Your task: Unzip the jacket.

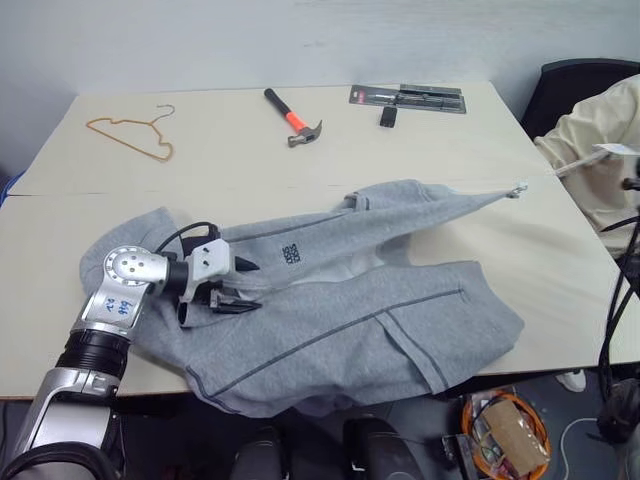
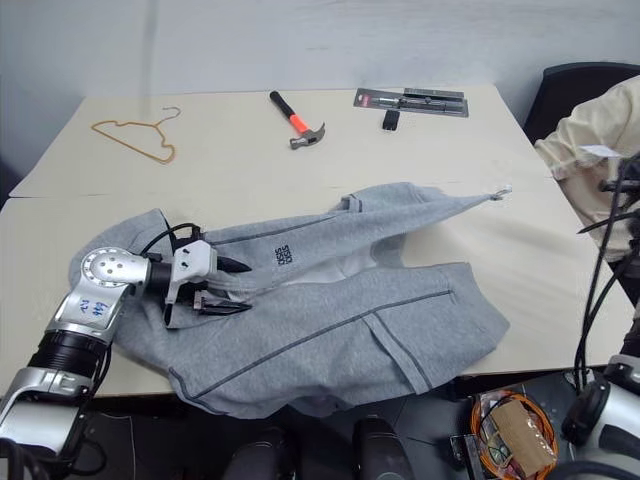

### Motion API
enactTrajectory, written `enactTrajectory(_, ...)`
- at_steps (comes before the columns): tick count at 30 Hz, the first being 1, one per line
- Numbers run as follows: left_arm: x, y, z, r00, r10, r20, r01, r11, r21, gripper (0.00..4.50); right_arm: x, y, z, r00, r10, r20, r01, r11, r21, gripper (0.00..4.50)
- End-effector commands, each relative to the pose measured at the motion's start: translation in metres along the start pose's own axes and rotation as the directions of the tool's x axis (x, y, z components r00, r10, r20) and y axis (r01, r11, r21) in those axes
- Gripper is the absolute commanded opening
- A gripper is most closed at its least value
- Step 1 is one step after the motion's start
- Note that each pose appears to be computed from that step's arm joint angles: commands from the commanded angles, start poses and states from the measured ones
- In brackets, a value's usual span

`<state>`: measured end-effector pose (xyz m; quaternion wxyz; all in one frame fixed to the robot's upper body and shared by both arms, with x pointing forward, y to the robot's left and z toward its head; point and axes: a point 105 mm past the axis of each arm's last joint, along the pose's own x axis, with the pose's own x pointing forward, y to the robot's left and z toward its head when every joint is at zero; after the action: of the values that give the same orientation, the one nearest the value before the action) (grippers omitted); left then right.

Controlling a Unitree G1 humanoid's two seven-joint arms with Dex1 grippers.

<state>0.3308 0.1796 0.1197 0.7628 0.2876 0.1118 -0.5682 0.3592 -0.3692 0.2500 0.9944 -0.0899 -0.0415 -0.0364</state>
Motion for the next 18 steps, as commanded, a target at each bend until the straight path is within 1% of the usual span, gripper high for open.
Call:
enactTrajectory(1,-0.005,-0.001,0.017,0.998,-0.015,0.061,0.017,0.999,-0.036,3.97,0.002,0.059,0.006,0.961,0.275,0.012,-0.275,0.962,-0.005,0.04)
enactTrajectory(2,-0.006,-0.001,0.021,0.997,-0.021,0.079,0.026,0.998,-0.057,3.97,0.001,0.073,0.002,0.942,0.336,-0.011,-0.336,0.942,0.003,0.04)
enactTrajectory(3,-0.009,-0.001,0.029,0.993,-0.033,0.111,0.043,0.995,-0.090,3.97,-0.004,0.092,-0.006,0.901,0.428,-0.064,-0.430,0.903,-0.013,0.22)
enactTrajectory(5,-0.013,0.000,0.039,0.987,-0.045,0.152,0.065,0.989,-0.129,3.97,-0.013,0.114,-0.018,0.837,0.529,-0.138,-0.538,0.842,-0.032,0.65)
enactTrajectory(6,-0.019,0.000,0.046,0.983,-0.055,0.176,0.081,0.987,-0.142,4.13,-0.020,0.120,-0.024,0.803,0.569,-0.179,-0.584,0.811,-0.039,0.95)
enactTrajectory(7,-0.026,0.000,0.051,0.980,-0.070,0.188,0.098,0.985,-0.144,4.35,-0.028,0.120,-0.028,0.775,0.593,-0.220,-0.615,0.787,-0.046,1.37)
enactTrajectory(8,-0.032,0.000,0.055,0.977,-0.081,0.196,0.111,0.983,-0.145,4.49,-0.033,0.119,-0.030,0.754,0.607,-0.250,-0.636,0.770,-0.049,1.59)
enactTrajectory(10,-0.051,0.001,0.060,0.978,-0.092,0.186,0.123,0.979,-0.161,4.50,-0.051,0.105,-0.028,0.712,0.633,-0.305,-0.674,0.737,-0.042,2.28)
enactTrajectory(11,-0.058,0.002,0.062,0.979,-0.094,0.182,0.125,0.977,-0.171,4.50,-0.058,0.100,-0.026,0.698,0.641,-0.320,-0.686,0.727,-0.041,2.73)
enactTrajectory(12,-0.070,0.003,0.064,0.980,-0.091,0.176,0.124,0.975,-0.184,4.50,-0.068,0.090,-0.023,0.682,0.647,-0.341,-0.697,0.716,-0.036,2.92)
enactTrajectory(14,-0.094,0.006,0.068,0.985,-0.074,0.155,0.105,0.973,-0.206,4.50,-0.090,0.074,-0.012,0.642,0.677,-0.360,-0.731,0.682,-0.019,3.59)
enactTrajectory(16,-0.123,0.009,0.066,0.995,-0.028,0.100,0.048,0.976,-0.211,4.50,-0.117,0.059,0.002,0.599,0.714,-0.362,-0.761,0.648,0.019,4.31)
enactTrajectory(17,-0.133,0.010,0.063,0.998,-0.001,0.067,0.014,0.979,-0.201,4.50,-0.125,0.052,0.007,0.596,0.717,-0.362,-0.763,0.646,0.024,4.48)
enactTrajectory(18,-0.142,0.013,0.059,0.999,0.035,0.027,-0.029,0.983,-0.182,4.50,-0.129,0.042,0.010,0.617,0.699,-0.362,-0.745,0.667,0.019,4.48)
